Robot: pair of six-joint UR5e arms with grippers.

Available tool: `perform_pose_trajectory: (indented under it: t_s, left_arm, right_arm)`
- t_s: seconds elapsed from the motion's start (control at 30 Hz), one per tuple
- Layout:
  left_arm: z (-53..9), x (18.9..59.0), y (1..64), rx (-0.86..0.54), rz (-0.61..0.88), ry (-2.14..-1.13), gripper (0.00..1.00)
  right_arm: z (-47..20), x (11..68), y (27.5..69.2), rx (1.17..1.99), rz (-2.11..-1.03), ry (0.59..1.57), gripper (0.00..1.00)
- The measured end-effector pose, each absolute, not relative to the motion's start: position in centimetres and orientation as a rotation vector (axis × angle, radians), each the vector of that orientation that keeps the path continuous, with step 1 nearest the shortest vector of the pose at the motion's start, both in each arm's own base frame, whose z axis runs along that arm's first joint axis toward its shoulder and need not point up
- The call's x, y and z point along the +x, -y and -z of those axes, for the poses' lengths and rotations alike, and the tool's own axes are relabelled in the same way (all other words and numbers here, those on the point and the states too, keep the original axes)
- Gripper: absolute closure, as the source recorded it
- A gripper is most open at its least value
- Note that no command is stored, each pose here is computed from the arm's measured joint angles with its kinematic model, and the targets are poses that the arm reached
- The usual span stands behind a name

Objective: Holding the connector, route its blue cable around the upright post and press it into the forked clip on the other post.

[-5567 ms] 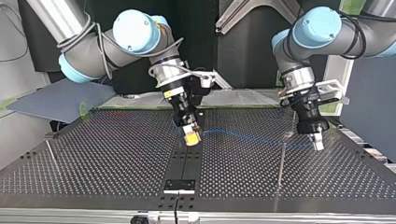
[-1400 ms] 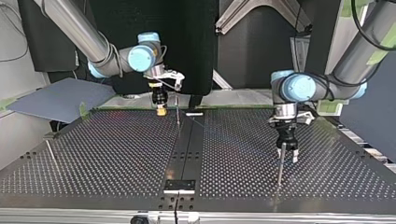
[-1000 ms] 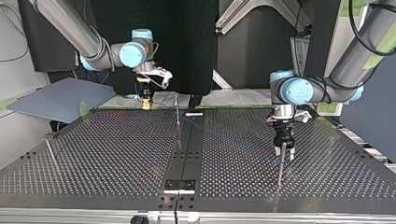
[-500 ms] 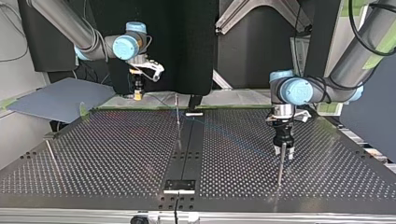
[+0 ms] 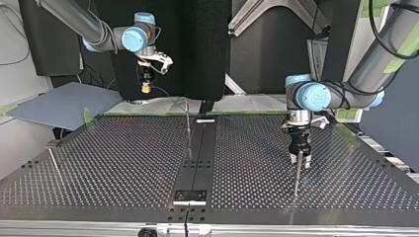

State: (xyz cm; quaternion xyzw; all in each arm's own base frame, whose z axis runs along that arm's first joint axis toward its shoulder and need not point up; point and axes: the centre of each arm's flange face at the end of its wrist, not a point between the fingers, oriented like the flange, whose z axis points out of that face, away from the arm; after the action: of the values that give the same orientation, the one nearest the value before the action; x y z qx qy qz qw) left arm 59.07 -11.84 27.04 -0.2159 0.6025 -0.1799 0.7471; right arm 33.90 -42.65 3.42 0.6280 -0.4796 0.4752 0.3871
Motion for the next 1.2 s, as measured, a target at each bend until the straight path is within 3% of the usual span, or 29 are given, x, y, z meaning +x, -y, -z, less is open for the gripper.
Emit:
perform_pose_trajectory:
  t_s: [0.43, 1.2]
  left_arm:
    - [-27.0, 59.0, 11.9, -0.471, 0.390, -1.323, 0.00]
    - [-26.9, 58.9, 12.4, -0.463, 0.395, -1.334, 0.00]
  right_arm:
    - [4.0, 30.6, 39.0, 1.636, -1.144, 1.320, 1.00]
    - [11.3, 28.7, 41.0, 1.610, -1.142, 1.297, 1.00]
